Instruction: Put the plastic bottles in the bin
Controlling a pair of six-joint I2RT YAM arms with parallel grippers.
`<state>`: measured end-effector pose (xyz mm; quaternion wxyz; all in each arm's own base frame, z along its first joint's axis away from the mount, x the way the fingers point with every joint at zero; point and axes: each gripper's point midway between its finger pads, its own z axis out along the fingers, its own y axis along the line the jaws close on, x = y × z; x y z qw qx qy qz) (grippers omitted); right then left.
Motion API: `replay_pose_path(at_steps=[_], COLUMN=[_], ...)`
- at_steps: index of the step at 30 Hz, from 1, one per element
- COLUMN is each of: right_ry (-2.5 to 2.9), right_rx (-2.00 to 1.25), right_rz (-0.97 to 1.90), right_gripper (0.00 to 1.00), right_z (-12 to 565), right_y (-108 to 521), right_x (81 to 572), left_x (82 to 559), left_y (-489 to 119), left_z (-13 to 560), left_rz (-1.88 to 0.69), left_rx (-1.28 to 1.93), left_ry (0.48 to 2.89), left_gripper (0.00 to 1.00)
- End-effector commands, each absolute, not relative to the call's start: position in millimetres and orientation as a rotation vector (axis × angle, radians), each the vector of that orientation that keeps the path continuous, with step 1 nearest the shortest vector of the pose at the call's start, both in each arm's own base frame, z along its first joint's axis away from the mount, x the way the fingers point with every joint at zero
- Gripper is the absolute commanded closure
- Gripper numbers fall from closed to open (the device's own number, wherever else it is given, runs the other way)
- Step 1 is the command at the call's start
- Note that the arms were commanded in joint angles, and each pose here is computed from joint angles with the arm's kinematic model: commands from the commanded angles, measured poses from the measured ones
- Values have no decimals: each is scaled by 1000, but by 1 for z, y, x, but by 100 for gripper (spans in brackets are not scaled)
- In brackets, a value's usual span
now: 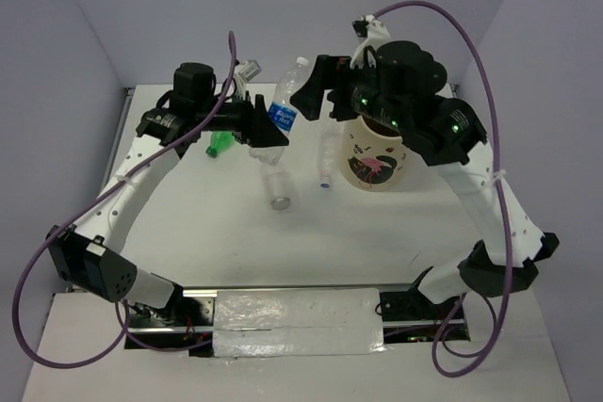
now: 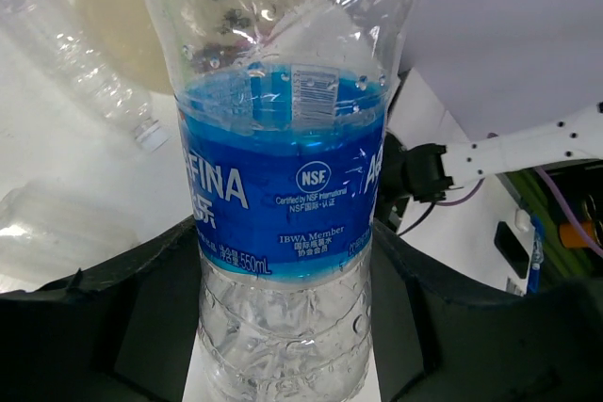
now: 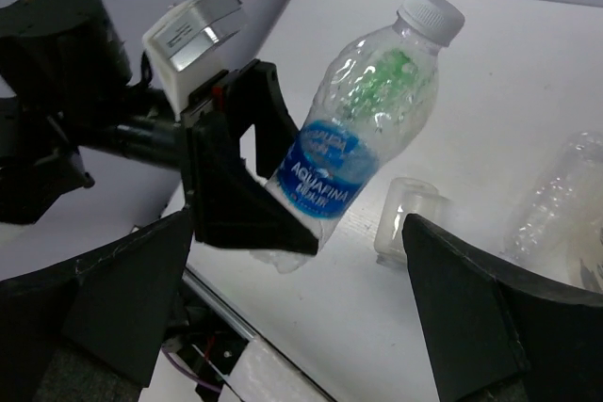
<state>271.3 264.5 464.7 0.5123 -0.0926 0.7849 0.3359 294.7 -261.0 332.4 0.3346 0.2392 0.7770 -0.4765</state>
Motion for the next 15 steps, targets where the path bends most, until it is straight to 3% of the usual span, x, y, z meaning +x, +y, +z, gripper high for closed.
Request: replay_pose_path(at_steps=[1,15], right_ry=[1893,1939], right_rx=[-272,-226], right_rz=[896,945], right_gripper=[0,0], right_z=[468,442], right_y=[285,311], right_x=[282,318], left_x=[274,258], left_y=[-262,-260], left_z=[376,377], left_rz=[-1305,-1343], left_rx=[708,718], left_ry=[1861,1844], left_gripper=[48,49])
